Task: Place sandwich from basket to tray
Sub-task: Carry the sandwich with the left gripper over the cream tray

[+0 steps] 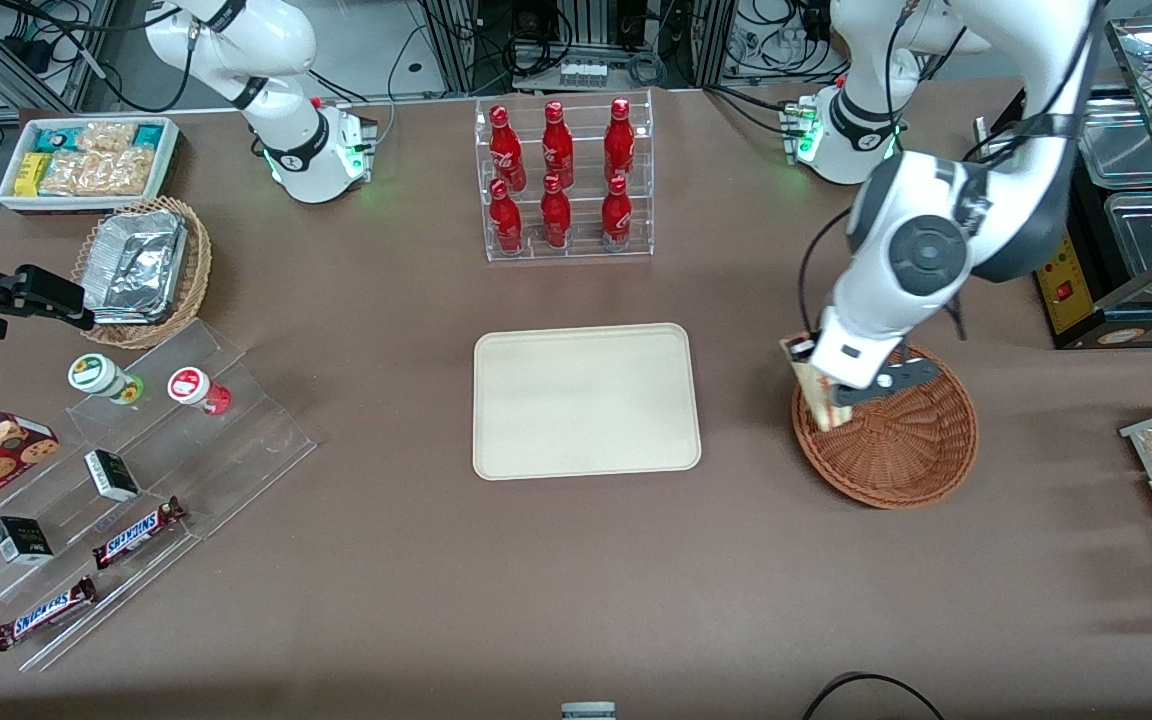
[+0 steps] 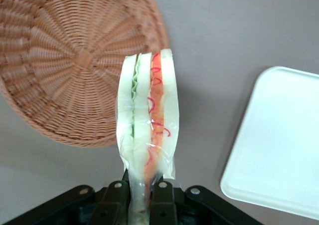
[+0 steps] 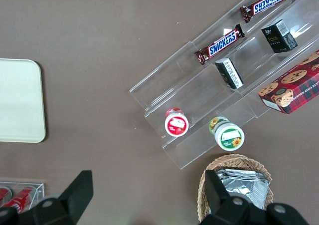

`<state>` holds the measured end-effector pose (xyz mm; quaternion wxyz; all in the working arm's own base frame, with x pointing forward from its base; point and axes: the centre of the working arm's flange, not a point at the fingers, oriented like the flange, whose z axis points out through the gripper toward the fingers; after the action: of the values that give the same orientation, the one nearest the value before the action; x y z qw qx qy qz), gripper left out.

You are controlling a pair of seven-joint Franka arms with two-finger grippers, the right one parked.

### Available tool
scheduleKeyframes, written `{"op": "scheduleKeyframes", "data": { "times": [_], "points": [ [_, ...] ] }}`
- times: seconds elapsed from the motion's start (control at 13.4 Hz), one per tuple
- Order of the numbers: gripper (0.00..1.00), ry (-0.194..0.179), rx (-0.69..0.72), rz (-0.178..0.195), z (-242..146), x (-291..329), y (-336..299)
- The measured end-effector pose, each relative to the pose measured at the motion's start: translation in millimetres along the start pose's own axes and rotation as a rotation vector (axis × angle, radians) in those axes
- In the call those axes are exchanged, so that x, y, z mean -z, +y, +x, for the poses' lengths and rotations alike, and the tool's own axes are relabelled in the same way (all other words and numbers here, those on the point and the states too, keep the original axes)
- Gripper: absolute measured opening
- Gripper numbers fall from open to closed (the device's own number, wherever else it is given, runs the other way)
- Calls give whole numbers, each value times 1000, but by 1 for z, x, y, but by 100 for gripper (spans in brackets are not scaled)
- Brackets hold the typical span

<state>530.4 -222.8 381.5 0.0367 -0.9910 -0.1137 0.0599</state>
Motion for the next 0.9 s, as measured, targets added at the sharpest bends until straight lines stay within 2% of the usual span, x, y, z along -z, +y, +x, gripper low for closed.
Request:
{"op": "scheduleKeyframes", "data": {
  "times": [0.22, 0.67, 0.9],
  "points": [
    [15, -7, -90, 12, -15, 0, 55],
    [15, -41, -194, -50, -45, -16, 161],
    [15, -56, -224, -54, -61, -38, 212]
  ]
}}
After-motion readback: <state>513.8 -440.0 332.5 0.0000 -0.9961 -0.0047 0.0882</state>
